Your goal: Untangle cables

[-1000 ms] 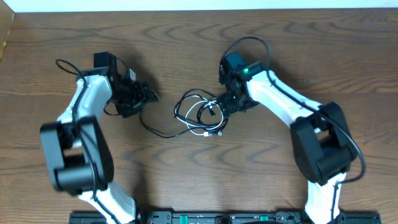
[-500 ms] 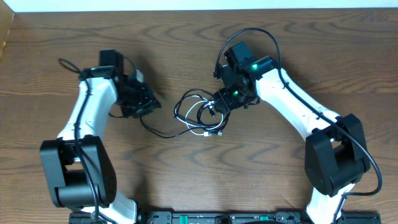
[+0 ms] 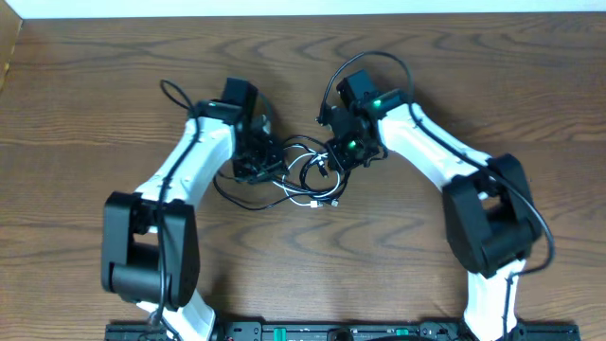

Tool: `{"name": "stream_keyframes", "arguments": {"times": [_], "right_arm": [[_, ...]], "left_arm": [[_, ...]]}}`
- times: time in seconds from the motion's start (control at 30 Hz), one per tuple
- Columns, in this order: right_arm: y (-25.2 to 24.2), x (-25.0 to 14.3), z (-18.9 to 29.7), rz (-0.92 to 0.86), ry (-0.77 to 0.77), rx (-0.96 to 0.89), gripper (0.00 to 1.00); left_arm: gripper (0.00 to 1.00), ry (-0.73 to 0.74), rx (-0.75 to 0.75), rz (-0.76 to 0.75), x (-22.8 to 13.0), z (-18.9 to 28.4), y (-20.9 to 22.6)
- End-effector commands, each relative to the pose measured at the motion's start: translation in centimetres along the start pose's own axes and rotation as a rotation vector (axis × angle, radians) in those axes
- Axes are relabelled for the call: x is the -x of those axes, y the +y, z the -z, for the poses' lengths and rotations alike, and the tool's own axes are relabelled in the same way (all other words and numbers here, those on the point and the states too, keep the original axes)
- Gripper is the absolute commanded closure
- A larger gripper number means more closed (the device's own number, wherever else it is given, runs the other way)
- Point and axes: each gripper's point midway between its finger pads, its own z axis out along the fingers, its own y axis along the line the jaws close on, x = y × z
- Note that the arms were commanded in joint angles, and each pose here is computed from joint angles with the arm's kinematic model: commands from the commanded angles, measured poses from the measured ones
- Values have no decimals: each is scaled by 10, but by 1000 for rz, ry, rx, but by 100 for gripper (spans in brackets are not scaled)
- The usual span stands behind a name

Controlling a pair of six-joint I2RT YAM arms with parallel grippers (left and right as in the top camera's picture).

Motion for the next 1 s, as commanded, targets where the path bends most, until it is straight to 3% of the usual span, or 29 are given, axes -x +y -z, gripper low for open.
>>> {"name": "stream_keyframes", "arguments": {"times": [0.0,0.1,0.37,0.77,0.97], "right_arm": [[-6,-10,-23,-37,55,34,94],[-25,-14,-30,-102,77,-33,94],[-34,-16,-30,-116,81,-68,93],[-34,-16,-30,-116,83,-68,92],[-35,-17,-29,-118,86,-79,90]], "left_arm": [[68,21,38,5,-2,-19,1],[68,5,29,-24,6,-31,-5],[68,-204,72,2,58,-42,-3],[69,-252,151,39,83,-85,19],[71,-436,330,83,117,-78,53]]}}
